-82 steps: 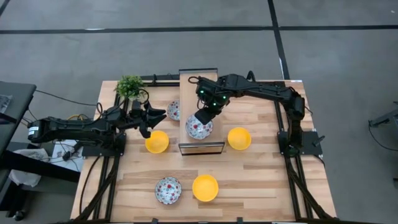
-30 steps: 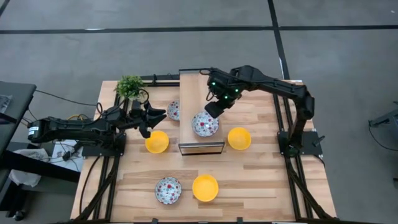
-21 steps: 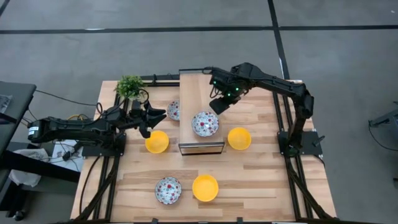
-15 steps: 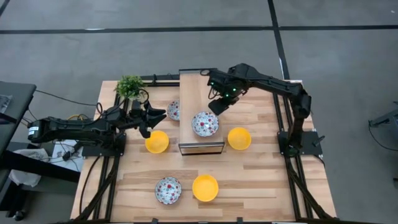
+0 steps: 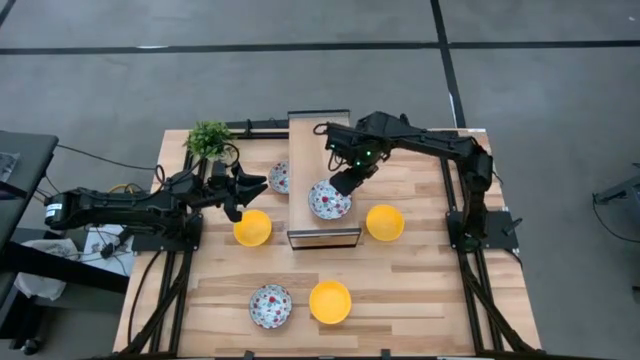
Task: Pick & Place Mini bowls
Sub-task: Put the right red patterned bowl on the shelf, then put the right yellow bowl on the shelf
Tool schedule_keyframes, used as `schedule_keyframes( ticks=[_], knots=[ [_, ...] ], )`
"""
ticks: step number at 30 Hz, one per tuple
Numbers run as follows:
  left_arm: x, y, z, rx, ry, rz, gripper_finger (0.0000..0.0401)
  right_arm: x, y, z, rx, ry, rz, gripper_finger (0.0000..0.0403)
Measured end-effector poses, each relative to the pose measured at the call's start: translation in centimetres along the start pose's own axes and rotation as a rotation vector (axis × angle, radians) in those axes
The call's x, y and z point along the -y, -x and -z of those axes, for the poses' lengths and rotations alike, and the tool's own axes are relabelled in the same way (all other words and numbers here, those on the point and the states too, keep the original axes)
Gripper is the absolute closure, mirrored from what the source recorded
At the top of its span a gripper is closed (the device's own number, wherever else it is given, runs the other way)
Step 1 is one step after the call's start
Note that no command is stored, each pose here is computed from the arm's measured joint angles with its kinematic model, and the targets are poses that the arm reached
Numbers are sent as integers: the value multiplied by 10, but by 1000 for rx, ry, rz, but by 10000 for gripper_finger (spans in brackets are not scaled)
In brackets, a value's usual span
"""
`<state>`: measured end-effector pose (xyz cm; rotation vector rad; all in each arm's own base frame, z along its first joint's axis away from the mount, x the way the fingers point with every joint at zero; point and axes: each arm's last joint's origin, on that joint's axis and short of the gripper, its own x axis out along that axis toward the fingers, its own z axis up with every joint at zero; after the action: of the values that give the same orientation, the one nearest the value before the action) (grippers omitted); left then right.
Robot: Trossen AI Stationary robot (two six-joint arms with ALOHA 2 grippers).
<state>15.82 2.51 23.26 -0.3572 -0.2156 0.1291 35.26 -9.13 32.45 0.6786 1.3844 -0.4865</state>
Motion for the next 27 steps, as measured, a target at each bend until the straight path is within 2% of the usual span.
schedule_keyframes(
  ticks=[18, 27],
  knots=[
    [0, 0, -1, 5, 2, 2, 270, -22, -2, 4, 41, 29, -69, 301],
    [0, 0, -1, 5, 2, 2, 270, -22, -2, 5, 44, 25, -63, 301]
  ],
)
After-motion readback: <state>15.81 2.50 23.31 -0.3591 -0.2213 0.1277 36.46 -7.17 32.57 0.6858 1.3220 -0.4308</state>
